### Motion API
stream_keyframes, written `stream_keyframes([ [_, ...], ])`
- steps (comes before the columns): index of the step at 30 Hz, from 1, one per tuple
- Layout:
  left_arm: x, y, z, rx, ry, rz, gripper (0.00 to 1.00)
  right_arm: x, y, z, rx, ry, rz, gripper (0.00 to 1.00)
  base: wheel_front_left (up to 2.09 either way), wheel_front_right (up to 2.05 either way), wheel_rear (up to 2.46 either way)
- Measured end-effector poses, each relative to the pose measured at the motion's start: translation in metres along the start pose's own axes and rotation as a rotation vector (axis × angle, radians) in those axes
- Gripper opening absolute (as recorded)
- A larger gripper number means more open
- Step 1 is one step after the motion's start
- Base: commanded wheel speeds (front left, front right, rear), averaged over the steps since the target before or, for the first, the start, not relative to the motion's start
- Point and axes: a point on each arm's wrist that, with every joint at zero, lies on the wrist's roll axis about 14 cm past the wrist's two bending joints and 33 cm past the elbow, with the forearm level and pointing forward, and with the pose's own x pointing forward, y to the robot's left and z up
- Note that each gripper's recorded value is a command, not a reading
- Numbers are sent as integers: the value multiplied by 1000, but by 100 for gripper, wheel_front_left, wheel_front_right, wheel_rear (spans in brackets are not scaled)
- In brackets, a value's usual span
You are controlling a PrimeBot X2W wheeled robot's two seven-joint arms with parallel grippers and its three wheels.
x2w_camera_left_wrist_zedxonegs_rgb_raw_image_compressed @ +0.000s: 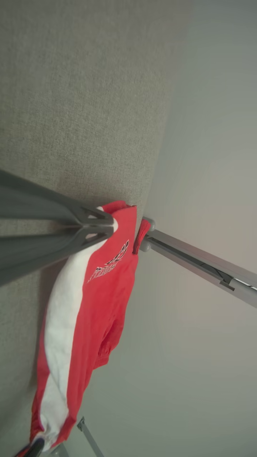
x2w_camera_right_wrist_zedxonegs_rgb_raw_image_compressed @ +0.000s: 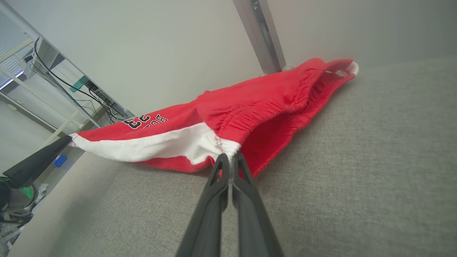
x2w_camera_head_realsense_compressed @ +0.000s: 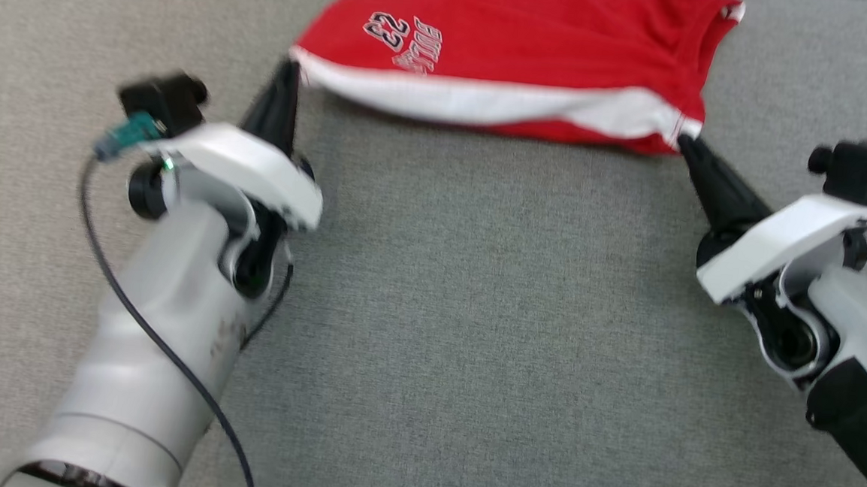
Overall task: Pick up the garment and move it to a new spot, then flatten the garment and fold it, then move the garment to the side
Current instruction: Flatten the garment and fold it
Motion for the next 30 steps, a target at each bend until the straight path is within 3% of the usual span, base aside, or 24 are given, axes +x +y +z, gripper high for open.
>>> stream_keyframes([
  [5, -32, 8, -27, 154, 110, 0, 0, -20, 11, -18, -14, 88, 9, 0, 0, 0, 0],
  [16, -79, 26, -47, 250, 219, 28, 0, -54, 33, -41, -13, 230, 24, 0, 0, 0, 0],
  [24, -128, 41, -68, 415, 373, -9, 0, -93, 61, -69, 15, 433, 65, 0, 0, 0, 0],
  [27, -143, 54, -65, 487, 397, -8, 0, -108, 69, -78, 19, 499, 82, 0, 0, 0, 0],
  [30, -157, 67, -61, 628, 427, -26, 0, -126, 69, -89, 37, 576, 74, 0, 0, 0, 0],
])
